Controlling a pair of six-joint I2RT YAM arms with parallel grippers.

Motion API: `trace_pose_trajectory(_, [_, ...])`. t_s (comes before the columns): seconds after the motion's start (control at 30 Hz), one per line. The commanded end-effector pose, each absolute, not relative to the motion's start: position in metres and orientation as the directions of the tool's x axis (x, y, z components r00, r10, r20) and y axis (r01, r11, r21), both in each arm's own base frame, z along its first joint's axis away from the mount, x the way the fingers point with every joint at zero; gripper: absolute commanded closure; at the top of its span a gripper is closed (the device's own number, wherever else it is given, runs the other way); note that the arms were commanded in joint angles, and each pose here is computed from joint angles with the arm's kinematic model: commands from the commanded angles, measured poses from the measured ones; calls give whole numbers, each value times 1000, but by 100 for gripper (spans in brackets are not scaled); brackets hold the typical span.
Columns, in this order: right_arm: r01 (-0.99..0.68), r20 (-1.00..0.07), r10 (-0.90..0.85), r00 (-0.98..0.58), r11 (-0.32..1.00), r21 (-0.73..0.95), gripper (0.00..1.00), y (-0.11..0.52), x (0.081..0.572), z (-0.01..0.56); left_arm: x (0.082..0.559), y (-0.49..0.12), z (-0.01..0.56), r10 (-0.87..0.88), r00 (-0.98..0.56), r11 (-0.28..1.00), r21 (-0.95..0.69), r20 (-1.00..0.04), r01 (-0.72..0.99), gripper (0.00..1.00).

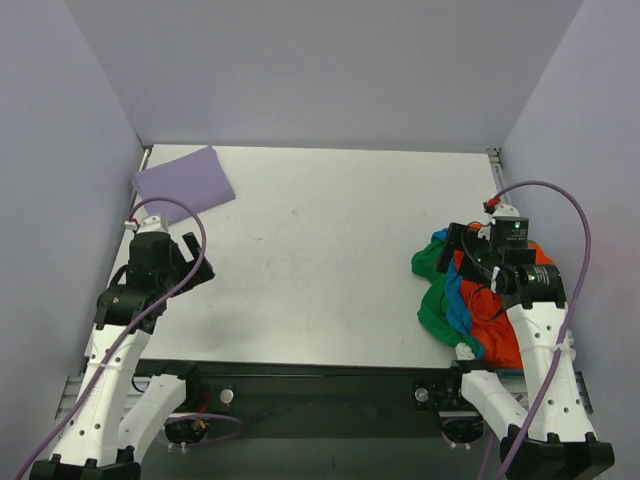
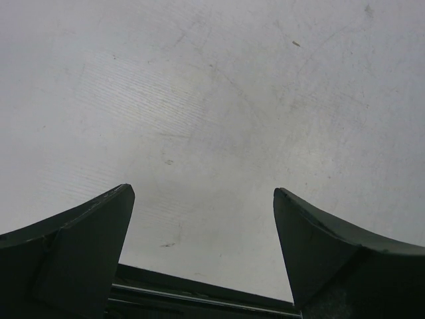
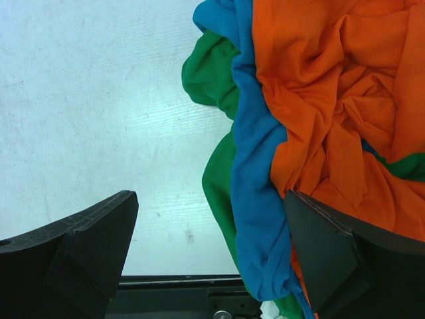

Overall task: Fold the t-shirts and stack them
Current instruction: Grab crumpled tshirt from the corner of the board with the right arm

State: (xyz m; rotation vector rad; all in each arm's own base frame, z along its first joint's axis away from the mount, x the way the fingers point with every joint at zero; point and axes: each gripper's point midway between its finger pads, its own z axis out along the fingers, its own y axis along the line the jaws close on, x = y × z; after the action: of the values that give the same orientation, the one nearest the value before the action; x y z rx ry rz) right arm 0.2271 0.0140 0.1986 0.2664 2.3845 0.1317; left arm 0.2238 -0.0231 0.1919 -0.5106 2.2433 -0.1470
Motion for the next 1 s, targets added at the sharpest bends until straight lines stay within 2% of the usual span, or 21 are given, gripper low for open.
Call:
trace_pose_trajectory(0.0, [165, -634, 227, -739, 974, 157, 1, 12, 214, 194, 215, -20, 217, -419, -562, 906, -280, -714, -318, 3])
trace_pose_trajectory(0.37, [290, -613, 291, -735, 951, 105, 1, -8, 208, 192, 214, -39, 222, -463, -575, 886, -375, -675, -273, 3])
trace_pose_trajectory(0.5, [343, -575, 331, -749, 935, 90, 2, -17, 214, 184, 221, -39, 225, -457, -570, 889, -369, -683, -270, 3])
trace_pose_trajectory(0.6, [387, -556, 371, -744, 917, 96, 6, -27, 226, 178, 230, -41, 222, -455, -571, 890, -371, -683, -266, 3])
trace_pose_trajectory(0.77, [427, -519, 431, -738, 894, 135, 18, -36, 246, 165, 252, -47, 214, -438, -579, 897, -375, -688, -234, 3])
trace_pose_trajectory(0.97, [471, -484, 452, -749, 877, 90, 23, -57, 257, 143, 273, -54, 204, -420, -584, 904, -374, -694, -205, 3])
